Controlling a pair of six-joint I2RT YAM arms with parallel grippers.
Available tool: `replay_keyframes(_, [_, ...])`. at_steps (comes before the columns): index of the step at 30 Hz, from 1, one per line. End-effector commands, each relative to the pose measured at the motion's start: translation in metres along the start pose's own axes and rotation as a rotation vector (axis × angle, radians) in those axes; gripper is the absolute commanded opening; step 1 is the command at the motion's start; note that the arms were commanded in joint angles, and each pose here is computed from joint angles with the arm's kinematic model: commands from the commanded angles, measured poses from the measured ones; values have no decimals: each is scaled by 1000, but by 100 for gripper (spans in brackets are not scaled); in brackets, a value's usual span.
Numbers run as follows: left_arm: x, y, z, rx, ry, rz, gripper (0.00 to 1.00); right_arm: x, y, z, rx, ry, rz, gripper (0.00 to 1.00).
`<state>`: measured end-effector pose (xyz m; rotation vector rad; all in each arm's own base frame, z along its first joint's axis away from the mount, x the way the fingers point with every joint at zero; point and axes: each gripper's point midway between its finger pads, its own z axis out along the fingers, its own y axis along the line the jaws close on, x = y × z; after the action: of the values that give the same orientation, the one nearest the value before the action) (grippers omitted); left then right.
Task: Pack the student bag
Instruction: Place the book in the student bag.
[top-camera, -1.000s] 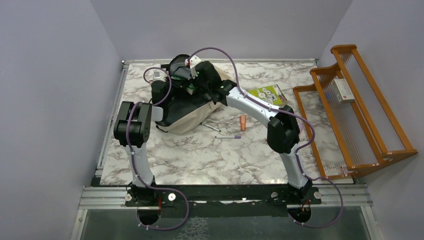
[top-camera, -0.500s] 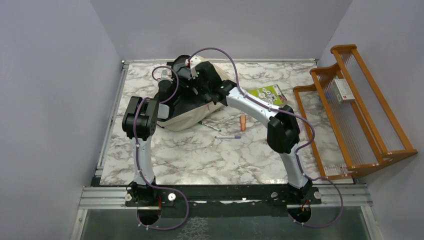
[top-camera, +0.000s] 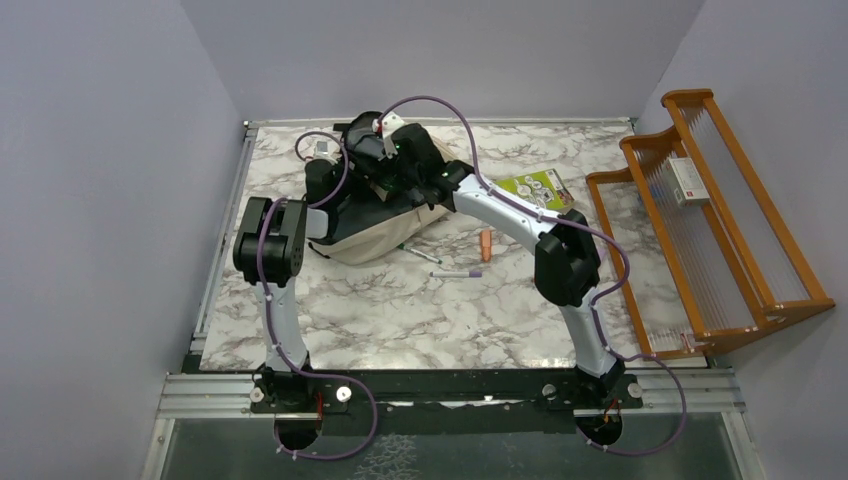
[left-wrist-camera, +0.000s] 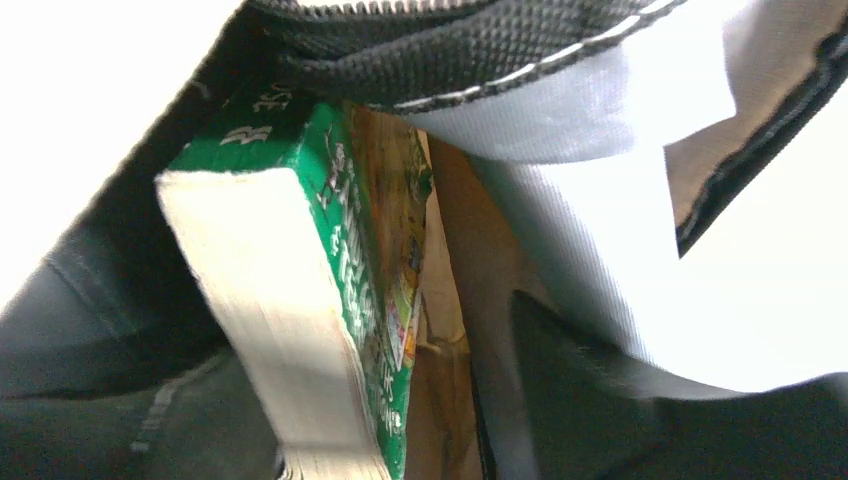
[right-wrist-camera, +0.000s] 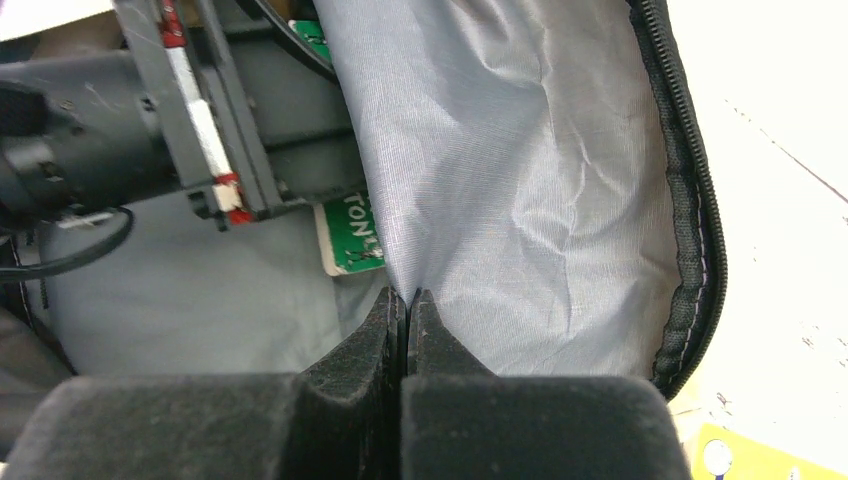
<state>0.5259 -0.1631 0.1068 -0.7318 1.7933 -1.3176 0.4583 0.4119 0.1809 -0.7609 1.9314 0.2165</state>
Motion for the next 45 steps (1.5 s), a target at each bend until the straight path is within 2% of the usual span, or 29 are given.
replay_keyframes(1, [-16,-29,-20,46,0,62,84,-9,-8,4,20,-36,13,0])
replay_keyframes(7, [-12,-24,-34,11,32,49,94,0,-9,10,13,-18,19,0])
replay_keyframes(10, [-9,-17,-34,-20,55,52,95,1,-8,12,9,-14,18,0])
replay_keyframes(13, [-8,-13,-31,-32,72,56,88,2,-8,12,9,-12,19,0])
replay_keyframes(18, [-3,-15,-17,-21,116,64,64,1,-5,13,-10,-17,27,1])
replay_keyframes(20, [2,-18,-9,-14,131,71,61,1,-2,13,-24,-17,32,0])
replay_keyframes(26, [12,-26,22,9,172,87,59,1,-1,13,-32,-16,34,0])
replay_keyframes(28, [15,-22,26,-3,194,86,63,0,-1,12,-28,-17,34,0])
replay_keyframes(29, [16,-19,26,-15,201,86,68,0,-2,12,-26,-17,33,0])
replay_keyframes(30, [16,-15,24,-38,204,91,74,0,-2,11,-24,-18,33,0])
replay_keyframes(32, [13,3,16,-178,192,113,94,1,-3,11,-19,-19,33,1])
replay_keyframes(33, [9,13,12,-258,177,139,98,1,-3,11,-16,-19,31,1])
replay_keyframes(35, [1,23,2,-352,162,190,99,1,-5,11,-12,-18,30,0])
replay_keyframes(45, [-15,28,-32,-543,157,273,99,1,-7,11,1,-26,29,0])
